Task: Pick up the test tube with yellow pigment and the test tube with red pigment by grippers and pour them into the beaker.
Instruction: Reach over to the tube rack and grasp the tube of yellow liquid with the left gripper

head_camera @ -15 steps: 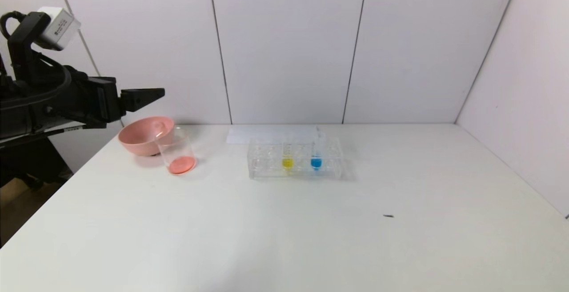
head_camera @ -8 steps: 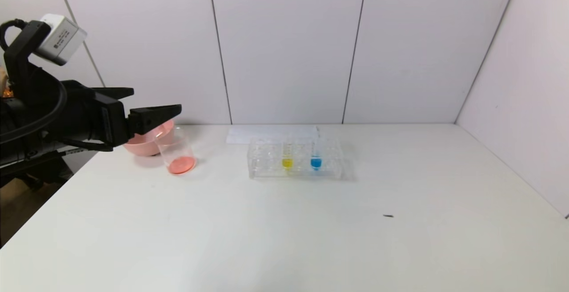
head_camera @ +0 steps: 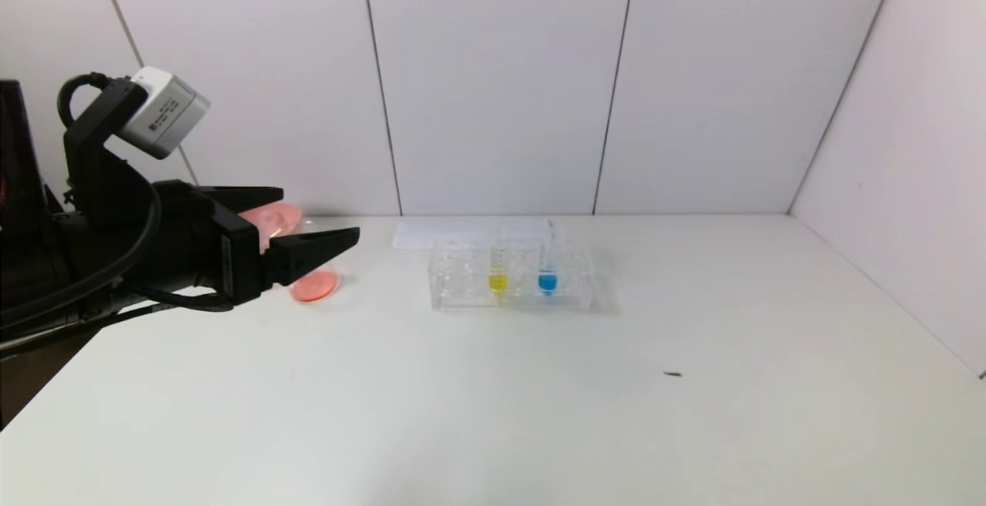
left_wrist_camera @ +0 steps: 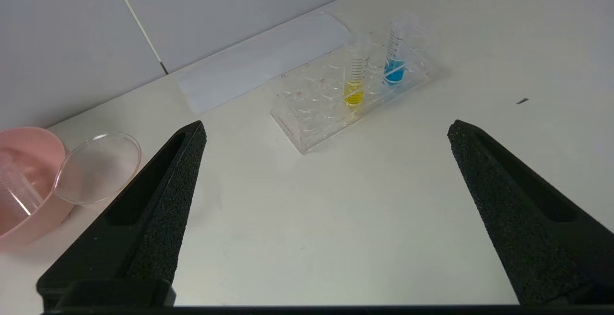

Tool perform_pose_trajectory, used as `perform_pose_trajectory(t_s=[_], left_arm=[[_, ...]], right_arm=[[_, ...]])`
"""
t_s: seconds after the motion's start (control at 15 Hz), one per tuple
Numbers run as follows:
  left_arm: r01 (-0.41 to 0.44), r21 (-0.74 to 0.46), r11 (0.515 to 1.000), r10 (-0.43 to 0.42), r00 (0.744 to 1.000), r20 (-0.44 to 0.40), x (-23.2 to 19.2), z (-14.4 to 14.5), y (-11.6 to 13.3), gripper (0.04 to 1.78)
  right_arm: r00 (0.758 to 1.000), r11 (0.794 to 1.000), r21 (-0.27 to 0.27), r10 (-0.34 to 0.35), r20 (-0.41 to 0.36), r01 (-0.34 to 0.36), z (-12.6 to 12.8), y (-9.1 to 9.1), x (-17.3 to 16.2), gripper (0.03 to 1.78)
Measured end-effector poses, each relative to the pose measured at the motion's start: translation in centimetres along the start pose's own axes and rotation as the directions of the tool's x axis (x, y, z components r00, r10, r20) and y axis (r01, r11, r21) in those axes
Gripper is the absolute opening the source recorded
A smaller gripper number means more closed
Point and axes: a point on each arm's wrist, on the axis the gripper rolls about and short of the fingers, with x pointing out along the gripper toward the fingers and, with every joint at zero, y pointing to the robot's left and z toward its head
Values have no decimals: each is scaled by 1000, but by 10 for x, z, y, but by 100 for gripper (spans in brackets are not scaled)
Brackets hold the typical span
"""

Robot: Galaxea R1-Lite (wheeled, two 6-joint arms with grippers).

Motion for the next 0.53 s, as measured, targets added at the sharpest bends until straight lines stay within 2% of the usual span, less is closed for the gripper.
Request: perform_pose_trajectory(t_s=[0.27, 0.53], left_arm=[[13, 11, 1000, -13, 1000, 24, 3, -3, -3, 176], [-7, 9, 1000, 7, 1000, 10, 6, -6, -3, 176]], right_arm=[[1000, 1000, 0, 0, 0, 0, 0, 0, 0, 170], [1000, 1000, 0, 0, 0, 0, 0, 0, 0, 170]])
